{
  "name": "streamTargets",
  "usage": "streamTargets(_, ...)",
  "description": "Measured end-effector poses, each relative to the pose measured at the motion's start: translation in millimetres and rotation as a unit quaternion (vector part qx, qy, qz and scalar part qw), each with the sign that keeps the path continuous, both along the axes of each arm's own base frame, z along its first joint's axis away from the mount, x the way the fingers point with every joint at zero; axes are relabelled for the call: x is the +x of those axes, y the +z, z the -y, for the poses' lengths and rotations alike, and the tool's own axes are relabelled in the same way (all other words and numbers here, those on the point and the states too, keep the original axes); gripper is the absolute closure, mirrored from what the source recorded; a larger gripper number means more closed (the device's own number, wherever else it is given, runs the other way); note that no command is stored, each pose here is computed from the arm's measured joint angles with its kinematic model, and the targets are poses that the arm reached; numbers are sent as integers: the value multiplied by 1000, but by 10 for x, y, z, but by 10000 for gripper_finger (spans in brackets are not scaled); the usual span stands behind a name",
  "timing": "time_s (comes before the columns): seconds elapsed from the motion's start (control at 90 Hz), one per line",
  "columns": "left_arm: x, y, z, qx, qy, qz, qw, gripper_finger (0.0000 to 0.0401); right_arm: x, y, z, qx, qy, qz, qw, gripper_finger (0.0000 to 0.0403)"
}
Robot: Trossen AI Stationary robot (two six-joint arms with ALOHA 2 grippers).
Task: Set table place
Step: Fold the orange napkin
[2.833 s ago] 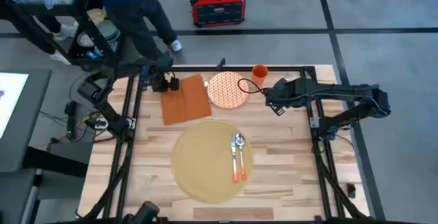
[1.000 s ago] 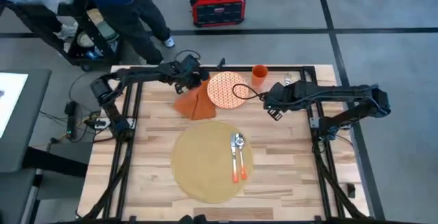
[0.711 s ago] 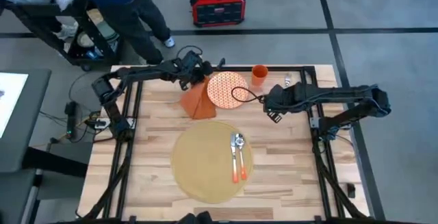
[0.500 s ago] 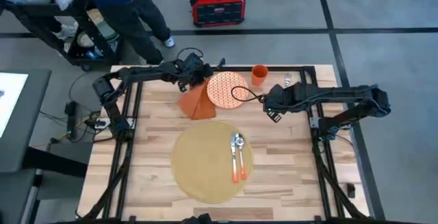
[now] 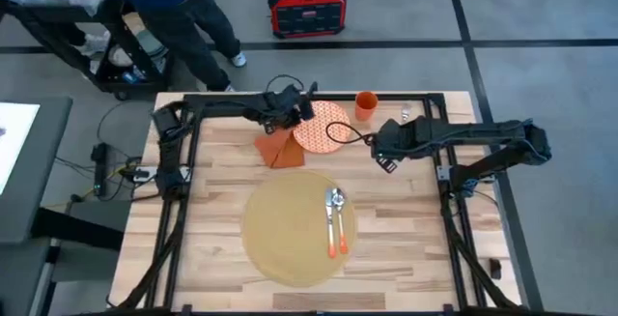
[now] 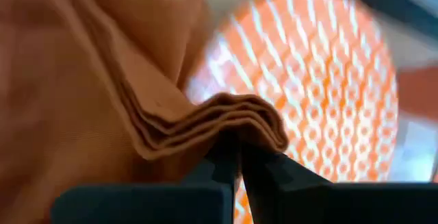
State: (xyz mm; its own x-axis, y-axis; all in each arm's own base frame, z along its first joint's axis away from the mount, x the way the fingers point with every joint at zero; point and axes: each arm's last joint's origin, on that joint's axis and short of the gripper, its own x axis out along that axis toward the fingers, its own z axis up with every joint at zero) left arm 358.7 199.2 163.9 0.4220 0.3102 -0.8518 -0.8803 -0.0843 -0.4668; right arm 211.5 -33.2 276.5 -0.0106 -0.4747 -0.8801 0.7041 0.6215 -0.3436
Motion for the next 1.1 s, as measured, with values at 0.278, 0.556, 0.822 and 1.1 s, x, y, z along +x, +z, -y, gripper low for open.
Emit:
streamTargets(0.278,136,255,-132,16,-32,-92,995,401,5,-3,-8,10,-4,5,1000,310)
streamTargets(0.556,-2,441,-241,57,-31,-168,984,401,7,-3,-20,10,-7,8,1000,310)
streamTargets(0.822,18,239,-130,50,-75,-247,965,401,4,-4,-20,11,-7,7,1000,310)
streamTargets(1.1,16,189,-117,68,-88,-279,954,401,9,-4,-33,13,-4,9,1000,310)
